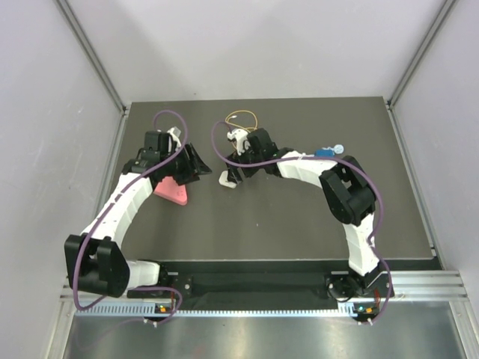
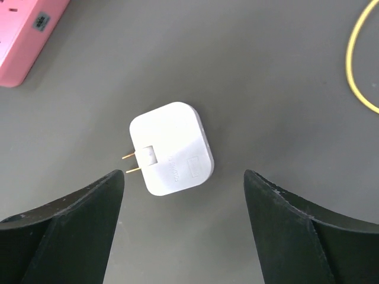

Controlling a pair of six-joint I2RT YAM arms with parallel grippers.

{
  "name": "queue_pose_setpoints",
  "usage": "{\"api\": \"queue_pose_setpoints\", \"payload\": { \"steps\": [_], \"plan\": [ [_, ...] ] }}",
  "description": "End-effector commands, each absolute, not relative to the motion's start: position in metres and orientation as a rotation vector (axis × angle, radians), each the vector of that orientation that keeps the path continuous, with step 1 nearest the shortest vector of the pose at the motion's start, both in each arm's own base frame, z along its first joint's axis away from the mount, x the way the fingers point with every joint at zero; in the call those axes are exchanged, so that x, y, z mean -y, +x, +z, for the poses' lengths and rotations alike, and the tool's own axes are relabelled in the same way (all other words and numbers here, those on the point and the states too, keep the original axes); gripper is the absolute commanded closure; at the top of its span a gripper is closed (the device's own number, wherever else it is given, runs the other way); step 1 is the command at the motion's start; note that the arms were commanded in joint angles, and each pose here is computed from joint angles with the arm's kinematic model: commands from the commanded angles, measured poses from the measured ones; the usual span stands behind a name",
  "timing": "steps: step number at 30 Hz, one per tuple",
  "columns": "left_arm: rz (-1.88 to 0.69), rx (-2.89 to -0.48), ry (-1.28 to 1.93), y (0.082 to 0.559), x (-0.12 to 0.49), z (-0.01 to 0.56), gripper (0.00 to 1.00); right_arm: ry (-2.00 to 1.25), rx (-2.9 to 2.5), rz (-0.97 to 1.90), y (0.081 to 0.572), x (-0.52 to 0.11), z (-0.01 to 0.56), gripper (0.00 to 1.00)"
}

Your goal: Insert the plug

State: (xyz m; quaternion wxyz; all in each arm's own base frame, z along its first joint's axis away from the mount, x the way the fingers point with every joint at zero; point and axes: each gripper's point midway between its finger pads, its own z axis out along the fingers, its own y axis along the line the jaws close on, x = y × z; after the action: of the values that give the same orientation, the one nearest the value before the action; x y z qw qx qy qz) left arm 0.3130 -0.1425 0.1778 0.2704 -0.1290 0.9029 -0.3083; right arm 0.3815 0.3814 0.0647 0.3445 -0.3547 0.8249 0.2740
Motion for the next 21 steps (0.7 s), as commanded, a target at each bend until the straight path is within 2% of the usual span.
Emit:
{"api": "queue_pose_setpoints", "payload": {
  "steps": [1,13,16,21],
  "plan": [
    [-0.811,-2.409,-0.362,0.316,0.139,0.177,0.40,-1.015,-2.088,0.768,0.374,-0.393,0.060,0.19],
    [-0.699,-2.502,-0.427,0.301,0.125,0.131,0.41,-1.025,-2.145,0.715,0.353,-0.402,0.027,0.37],
    [-0.703,-2.526,-0.471,0.302,0.124,0.120,0.41,-0.975,-2.141,0.691,0.355,-0.406,0.027,0.49],
    [-0.535,-2.461,-0.738,0.324,0.078,0.126,0.44,-0.893,-2.179,0.639,0.346,-0.397,0.031,0.71]
  ]
}}
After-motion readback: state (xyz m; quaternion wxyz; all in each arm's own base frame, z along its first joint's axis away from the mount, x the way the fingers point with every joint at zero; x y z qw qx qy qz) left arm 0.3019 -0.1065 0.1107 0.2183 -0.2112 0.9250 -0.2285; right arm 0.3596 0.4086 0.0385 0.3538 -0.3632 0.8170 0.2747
